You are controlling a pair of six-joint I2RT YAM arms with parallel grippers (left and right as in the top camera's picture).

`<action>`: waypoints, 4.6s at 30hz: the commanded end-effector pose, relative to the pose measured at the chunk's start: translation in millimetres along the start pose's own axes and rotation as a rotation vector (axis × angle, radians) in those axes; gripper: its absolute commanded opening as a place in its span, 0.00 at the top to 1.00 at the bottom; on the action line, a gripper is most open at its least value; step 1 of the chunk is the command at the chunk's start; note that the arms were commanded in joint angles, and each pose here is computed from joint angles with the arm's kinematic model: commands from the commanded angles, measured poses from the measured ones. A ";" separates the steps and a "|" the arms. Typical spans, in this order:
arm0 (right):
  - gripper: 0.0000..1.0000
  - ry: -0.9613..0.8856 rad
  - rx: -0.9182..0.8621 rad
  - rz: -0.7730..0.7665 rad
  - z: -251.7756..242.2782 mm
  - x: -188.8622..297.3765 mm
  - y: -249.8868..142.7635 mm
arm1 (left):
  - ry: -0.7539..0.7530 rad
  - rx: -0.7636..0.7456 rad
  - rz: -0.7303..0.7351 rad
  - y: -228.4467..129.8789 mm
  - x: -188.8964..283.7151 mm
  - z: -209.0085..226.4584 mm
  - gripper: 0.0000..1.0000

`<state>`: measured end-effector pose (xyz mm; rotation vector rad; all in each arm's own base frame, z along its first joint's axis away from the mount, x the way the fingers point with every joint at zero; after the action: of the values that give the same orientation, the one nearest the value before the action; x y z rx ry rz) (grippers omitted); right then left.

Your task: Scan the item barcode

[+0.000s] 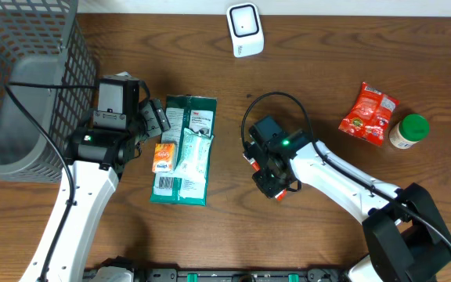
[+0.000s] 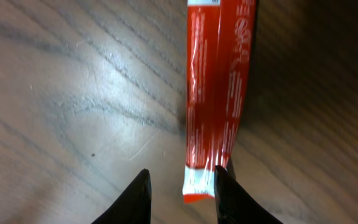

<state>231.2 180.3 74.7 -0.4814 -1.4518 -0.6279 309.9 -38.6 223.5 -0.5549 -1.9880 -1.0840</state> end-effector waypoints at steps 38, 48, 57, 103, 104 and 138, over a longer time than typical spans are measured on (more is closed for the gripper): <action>0.99 -0.160 -0.061 0.040 -15.0 -44.6 -36.9 | 0.010 -0.005 -0.008 2.4 -0.3 1.4 0.16; 0.99 -0.175 -0.061 -0.049 -17.3 -0.4 -9.7 | 0.010 -0.005 -0.008 2.4 -0.3 1.4 0.16; 0.99 -0.178 -0.060 -0.064 -16.8 4.6 -9.1 | 0.010 -0.005 -0.008 2.4 -0.3 1.4 0.16; 0.99 -0.021 -0.055 -0.233 -1.0 17.8 11.0 | 0.009 -0.005 -0.008 2.4 -0.3 1.3 0.16; 0.99 0.021 -0.055 -0.255 2.3 22.0 14.1 | 0.010 -0.005 -0.008 2.4 -0.3 1.4 0.16; 0.99 0.989 -0.098 -0.881 -20.6 146.4 57.8 | -0.900 -0.187 0.355 -30.2 58.9 -100.5 0.28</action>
<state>290.6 193.0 199.2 0.3312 -0.7093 -1.4169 321.4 -99.5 254.6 -1.0955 -2.2835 -0.9877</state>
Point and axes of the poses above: each gripper's point midway between its finger pads, its own x axis back along the fingers, its own z axis along the line the jaws close on, y = z × x, the point moved 5 cm from there along x, back along the fingers, and after that the axes turned 13 degrees about x, right-handed, at the moved point
